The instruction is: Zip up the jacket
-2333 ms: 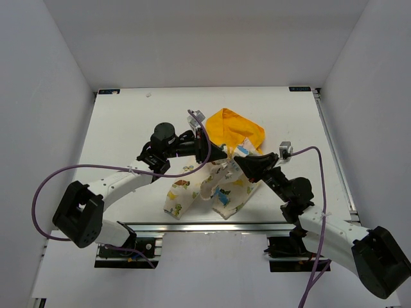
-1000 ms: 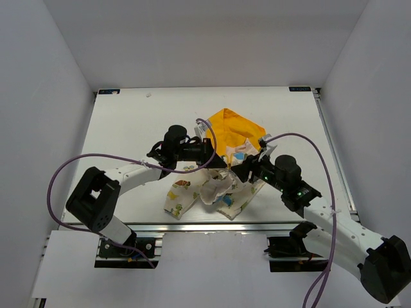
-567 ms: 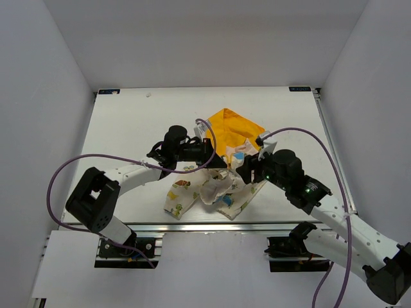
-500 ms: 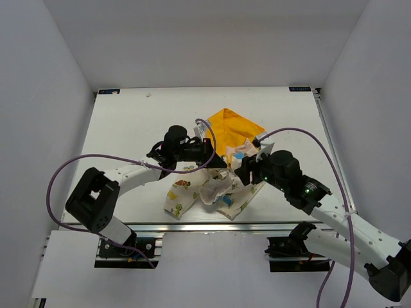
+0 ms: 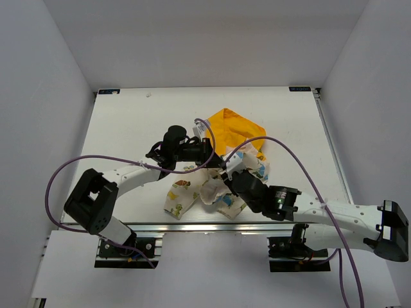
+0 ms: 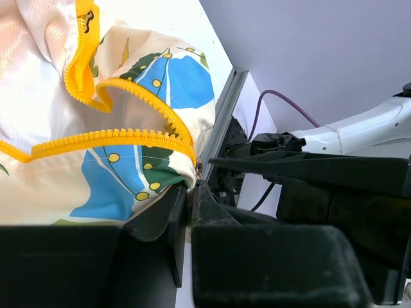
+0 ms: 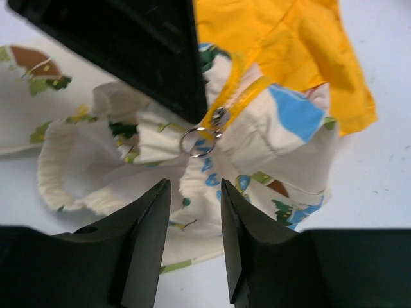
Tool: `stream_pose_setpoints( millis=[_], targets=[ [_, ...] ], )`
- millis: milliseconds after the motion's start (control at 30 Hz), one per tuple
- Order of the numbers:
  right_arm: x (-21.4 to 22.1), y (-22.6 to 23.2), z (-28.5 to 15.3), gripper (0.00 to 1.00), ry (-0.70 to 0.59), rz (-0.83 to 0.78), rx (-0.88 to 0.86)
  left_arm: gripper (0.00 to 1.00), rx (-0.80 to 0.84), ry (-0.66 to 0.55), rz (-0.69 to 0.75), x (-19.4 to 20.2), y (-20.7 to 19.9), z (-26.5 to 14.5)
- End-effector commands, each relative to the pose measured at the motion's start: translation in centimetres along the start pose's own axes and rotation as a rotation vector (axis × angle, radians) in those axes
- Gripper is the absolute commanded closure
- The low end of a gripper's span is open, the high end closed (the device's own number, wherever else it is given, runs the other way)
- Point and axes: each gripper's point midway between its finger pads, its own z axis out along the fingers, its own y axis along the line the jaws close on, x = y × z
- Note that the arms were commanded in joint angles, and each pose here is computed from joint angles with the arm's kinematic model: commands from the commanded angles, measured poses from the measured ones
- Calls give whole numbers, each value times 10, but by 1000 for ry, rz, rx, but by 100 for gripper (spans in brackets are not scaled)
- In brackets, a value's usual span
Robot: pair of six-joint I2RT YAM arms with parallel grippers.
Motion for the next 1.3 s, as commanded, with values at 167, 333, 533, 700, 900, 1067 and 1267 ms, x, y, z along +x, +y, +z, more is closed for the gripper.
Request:
stream_pose_setpoints(
  millis=[167,333,533,700,900,1067,1267],
  targets=[
    [-38,-20,6,58,-125,-53,160,100,16,-21,27,-5,-14,-7],
    [-39,-11,15,57,-140,-71,142,100,14,-18,25,-4,-13,-6],
    [-39,-6,20,53,-140,-81,131,100,14,-13,20,-3,-12,-6],
    [-37,-4,25,51,-133,-93,134,100,23,-11,20,-3,-14,-5],
    [-40,-14,23,70,-142,-64,202,100,20,-10,23,-4,-13,-6],
    [-39,-14,19,81,-145,-59,177,100,6,-9,19,-2,-8,-4],
    [-36,-15,16,93,-137,-63,158,100,3,6,27,0,-6,-3]
  ],
)
